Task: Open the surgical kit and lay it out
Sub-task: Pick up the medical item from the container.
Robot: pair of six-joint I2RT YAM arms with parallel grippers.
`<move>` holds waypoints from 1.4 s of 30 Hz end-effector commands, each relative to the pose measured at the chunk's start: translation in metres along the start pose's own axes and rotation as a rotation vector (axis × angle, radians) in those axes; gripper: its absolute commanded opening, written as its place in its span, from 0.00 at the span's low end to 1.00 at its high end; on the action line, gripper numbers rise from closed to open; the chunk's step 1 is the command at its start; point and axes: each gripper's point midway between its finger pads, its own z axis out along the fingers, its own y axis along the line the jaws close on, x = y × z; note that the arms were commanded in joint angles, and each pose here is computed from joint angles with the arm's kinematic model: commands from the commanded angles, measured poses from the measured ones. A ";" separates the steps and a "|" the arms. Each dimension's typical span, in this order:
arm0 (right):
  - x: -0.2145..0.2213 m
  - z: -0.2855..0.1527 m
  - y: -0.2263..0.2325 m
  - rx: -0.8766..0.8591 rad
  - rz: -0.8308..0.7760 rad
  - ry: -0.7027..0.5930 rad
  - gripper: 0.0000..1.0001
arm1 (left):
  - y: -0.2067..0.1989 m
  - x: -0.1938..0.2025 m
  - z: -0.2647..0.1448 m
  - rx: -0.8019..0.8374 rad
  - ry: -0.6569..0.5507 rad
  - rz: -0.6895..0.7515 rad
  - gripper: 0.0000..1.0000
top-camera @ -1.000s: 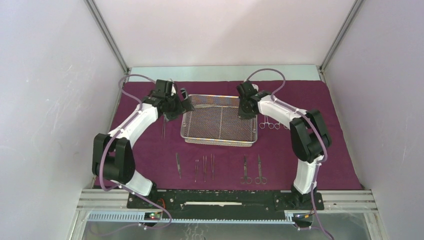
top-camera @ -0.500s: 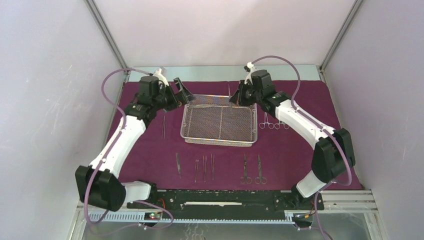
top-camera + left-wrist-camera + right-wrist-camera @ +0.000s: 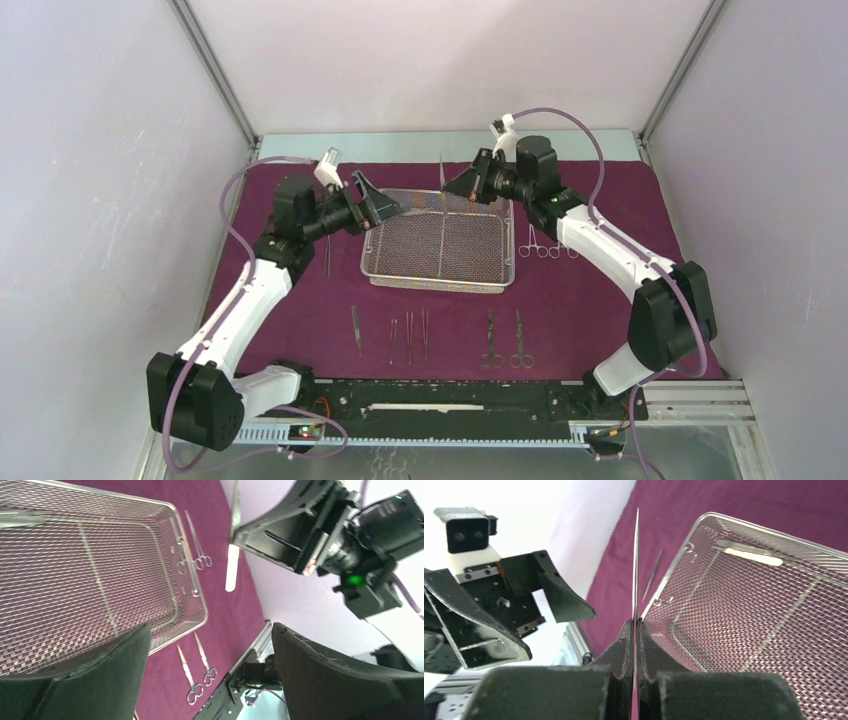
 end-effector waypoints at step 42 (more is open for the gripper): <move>-0.004 0.007 0.097 -0.506 0.312 -0.028 0.00 | -0.076 0.010 0.020 0.350 0.088 -0.072 0.41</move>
